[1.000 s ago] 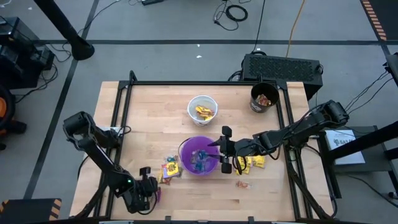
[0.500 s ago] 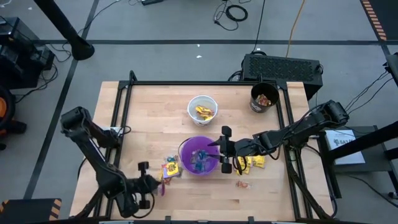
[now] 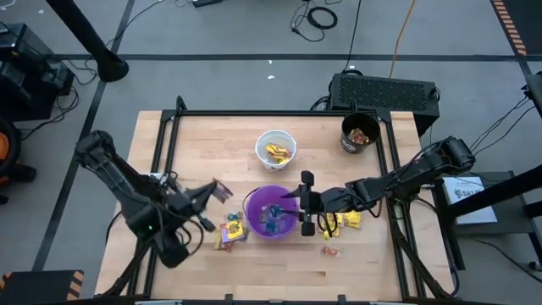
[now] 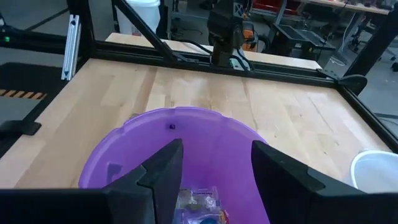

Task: Sort candy by brand, put in halloween buckets
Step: Put the violet candy into the black bucket

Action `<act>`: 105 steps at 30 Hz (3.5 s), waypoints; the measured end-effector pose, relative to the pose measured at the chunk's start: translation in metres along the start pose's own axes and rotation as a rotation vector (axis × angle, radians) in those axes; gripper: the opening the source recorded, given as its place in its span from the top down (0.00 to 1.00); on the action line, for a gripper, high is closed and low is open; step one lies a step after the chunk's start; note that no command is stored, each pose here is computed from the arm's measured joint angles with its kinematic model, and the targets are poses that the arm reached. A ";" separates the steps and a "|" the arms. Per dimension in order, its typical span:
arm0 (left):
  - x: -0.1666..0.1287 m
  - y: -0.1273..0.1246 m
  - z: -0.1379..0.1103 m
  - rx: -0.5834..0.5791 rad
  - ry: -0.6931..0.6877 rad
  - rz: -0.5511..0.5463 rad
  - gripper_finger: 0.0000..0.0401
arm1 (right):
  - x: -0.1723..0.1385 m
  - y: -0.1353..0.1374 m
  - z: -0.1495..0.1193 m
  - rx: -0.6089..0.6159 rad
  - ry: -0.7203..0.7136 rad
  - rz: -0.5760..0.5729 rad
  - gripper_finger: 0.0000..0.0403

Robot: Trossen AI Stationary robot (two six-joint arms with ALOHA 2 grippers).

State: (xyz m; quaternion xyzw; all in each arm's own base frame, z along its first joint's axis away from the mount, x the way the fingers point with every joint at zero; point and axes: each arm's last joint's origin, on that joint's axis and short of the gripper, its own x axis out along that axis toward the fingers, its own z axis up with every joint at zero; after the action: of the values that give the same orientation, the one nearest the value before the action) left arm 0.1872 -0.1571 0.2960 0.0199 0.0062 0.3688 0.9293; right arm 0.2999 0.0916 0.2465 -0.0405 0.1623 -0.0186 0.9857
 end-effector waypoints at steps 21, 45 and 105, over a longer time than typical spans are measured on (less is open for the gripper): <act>0.011 -0.043 0.024 -0.004 0.212 -0.461 1.00 | -0.002 0.004 0.019 0.121 -0.181 0.168 0.55; 0.112 -0.065 0.021 0.319 -0.039 -0.367 1.00 | -0.011 0.008 0.035 0.210 -0.360 -0.079 0.42; 0.061 -0.048 0.035 0.349 0.027 -0.160 0.43 | -0.107 -0.190 -0.082 0.185 0.525 -1.247 1.00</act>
State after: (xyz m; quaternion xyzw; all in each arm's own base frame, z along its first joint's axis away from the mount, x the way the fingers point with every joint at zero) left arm 0.2651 -0.1517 0.3288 0.1751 0.0843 0.2871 0.9380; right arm 0.1682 -0.0984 0.2195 -0.0362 0.3402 -0.6060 0.7181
